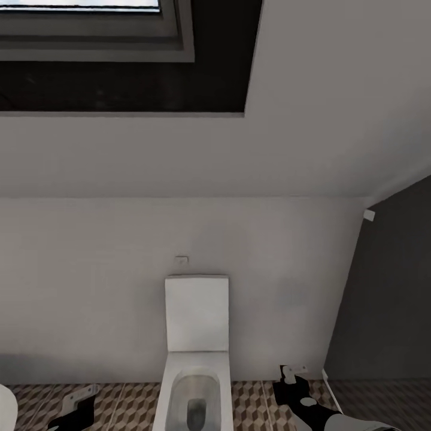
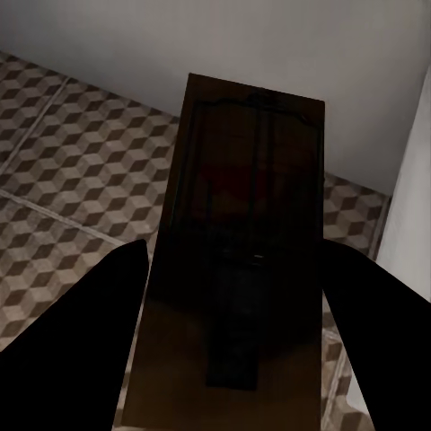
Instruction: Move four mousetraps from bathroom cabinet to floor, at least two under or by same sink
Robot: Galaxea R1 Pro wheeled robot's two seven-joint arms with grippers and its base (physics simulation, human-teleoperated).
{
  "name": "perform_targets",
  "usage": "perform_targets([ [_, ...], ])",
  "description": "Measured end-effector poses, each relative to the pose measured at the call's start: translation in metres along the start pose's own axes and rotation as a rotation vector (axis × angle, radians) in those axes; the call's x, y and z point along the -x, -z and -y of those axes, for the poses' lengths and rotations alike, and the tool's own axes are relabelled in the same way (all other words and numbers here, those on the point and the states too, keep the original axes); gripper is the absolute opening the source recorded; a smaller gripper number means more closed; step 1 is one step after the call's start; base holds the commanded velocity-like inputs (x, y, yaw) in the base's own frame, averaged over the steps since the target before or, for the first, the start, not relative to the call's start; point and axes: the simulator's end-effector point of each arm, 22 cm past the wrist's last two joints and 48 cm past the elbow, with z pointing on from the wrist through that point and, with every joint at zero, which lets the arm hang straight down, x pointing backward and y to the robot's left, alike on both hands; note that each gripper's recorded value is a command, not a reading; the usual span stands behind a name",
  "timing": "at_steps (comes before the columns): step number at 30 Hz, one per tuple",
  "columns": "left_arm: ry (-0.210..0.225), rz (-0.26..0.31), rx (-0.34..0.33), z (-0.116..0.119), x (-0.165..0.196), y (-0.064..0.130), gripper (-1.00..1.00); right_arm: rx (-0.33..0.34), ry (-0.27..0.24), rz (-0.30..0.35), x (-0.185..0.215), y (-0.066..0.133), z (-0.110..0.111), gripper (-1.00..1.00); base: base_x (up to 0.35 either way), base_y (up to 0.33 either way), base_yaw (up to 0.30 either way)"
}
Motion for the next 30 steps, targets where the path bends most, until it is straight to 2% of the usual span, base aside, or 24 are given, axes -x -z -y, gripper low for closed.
perform_targets([
  [30, 0.0, 0.0, -0.002, 0.005, -0.007, -0.019, -1.0, 0.0, 0.0, 0.001, -0.007, -0.019, -0.001, -1.0, 0.0, 0.0, 0.0],
])
